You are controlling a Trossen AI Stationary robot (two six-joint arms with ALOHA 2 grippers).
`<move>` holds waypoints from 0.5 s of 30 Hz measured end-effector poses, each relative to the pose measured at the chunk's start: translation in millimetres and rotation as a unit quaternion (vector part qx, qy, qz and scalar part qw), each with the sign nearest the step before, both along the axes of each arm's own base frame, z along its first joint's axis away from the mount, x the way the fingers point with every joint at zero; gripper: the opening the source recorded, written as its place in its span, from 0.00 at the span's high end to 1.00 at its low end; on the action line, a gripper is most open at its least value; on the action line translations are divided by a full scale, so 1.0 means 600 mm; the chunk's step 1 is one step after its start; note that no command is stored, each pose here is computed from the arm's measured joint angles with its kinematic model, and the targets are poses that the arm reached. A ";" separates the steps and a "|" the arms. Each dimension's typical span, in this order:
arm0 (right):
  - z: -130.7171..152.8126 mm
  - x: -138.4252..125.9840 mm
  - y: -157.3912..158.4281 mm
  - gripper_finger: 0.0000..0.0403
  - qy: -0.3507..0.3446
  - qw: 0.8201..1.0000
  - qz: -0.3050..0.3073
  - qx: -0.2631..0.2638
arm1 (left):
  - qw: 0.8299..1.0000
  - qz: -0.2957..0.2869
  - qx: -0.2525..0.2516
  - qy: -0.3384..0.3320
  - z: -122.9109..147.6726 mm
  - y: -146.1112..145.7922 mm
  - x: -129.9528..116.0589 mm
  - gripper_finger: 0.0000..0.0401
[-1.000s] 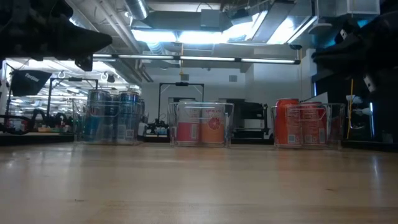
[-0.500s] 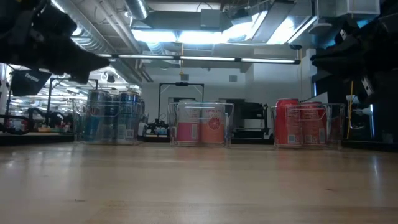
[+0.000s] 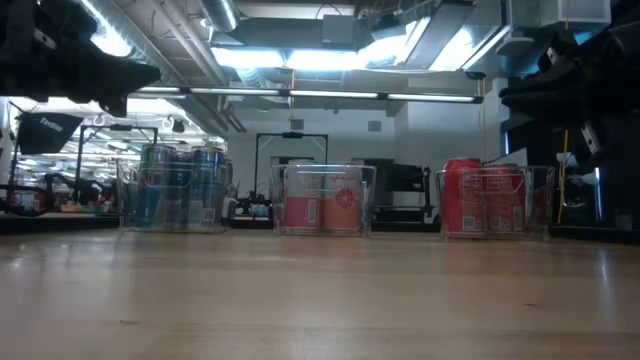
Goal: Sort soda cans
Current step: Return to Home Position
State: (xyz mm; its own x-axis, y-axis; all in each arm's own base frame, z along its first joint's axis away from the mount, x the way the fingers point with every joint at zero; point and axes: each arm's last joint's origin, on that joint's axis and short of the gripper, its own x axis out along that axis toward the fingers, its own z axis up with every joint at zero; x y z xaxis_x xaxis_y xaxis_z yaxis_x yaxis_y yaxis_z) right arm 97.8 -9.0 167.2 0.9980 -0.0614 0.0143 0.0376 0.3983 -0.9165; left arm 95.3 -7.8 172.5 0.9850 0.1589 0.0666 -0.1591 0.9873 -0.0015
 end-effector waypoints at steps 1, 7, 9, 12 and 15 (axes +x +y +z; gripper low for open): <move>0.000 0.000 0.000 0.89 0.000 1.000 0.000 0.000 | 1.000 0.002 0.002 0.002 0.000 0.000 0.000 0.98; 0.000 0.000 0.000 0.89 0.000 1.000 0.000 0.000 | 1.000 0.001 -0.020 0.014 -0.005 0.000 0.004 0.98; 0.000 0.000 0.000 0.89 0.000 1.000 -0.001 0.000 | 0.999 0.001 -0.025 0.019 -0.006 0.000 0.005 0.98; 0.000 0.000 0.000 0.89 0.000 1.000 -0.001 0.000 | 1.000 0.002 -0.022 0.022 -0.007 0.000 0.006 0.98; 0.000 0.000 0.000 0.89 0.000 1.000 -0.001 0.000 | 1.000 0.002 -0.017 0.023 -0.007 0.000 0.006 0.98</move>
State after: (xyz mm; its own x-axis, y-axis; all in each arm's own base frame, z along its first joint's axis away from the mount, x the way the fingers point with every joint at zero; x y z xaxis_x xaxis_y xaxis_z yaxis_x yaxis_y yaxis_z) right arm 97.9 -9.1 167.1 0.9979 -0.0629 0.0147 0.0386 0.3983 -0.9164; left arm 98.7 -7.8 168.3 0.9864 0.1637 0.0153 -0.1633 0.9862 -0.0267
